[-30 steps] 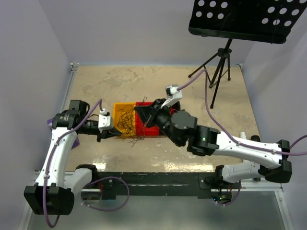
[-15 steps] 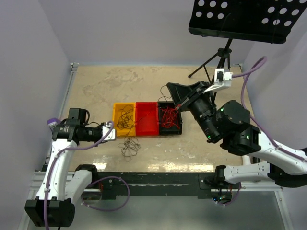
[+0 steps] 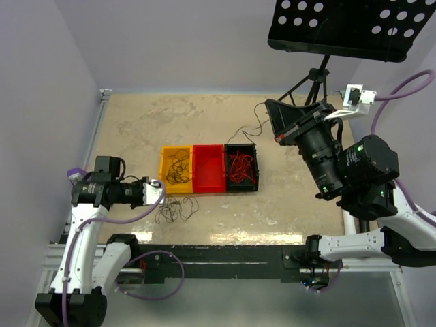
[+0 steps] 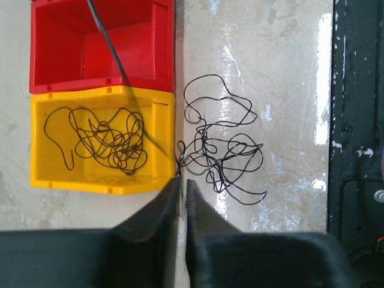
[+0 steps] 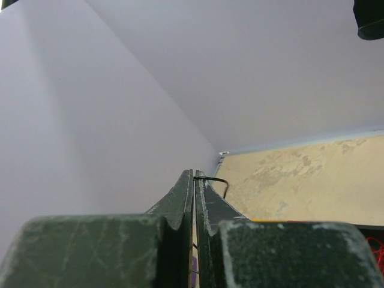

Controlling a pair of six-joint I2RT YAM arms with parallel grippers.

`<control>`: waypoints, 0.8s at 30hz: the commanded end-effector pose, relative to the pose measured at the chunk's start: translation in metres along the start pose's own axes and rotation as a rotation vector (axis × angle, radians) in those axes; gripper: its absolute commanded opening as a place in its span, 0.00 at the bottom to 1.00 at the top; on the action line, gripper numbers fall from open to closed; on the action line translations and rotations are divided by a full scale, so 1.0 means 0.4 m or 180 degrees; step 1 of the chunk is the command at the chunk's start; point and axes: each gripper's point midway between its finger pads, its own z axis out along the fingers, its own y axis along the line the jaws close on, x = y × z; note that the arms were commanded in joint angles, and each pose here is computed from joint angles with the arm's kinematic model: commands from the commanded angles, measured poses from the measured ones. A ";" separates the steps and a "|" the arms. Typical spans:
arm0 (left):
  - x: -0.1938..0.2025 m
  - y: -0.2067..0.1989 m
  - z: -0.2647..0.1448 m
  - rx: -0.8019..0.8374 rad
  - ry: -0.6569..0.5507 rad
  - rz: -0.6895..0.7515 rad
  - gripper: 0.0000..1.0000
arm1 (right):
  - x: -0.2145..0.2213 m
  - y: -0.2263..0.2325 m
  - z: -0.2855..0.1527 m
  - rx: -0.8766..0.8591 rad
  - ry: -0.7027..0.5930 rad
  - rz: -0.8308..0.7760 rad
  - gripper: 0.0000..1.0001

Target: Untangle the cables

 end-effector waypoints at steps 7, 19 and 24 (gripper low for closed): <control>-0.172 0.078 -0.066 -0.0302 -0.0610 -0.0189 0.79 | 0.036 0.044 0.024 -0.0123 0.0080 -0.0078 0.00; -0.170 0.059 -0.055 -0.0250 -0.0684 -0.0171 0.80 | 0.179 0.099 0.082 -0.0240 0.0331 -0.0304 0.00; -0.169 0.058 -0.056 -0.0265 -0.0681 -0.0178 0.79 | 0.290 0.095 0.119 -0.0310 0.0534 -0.0344 0.00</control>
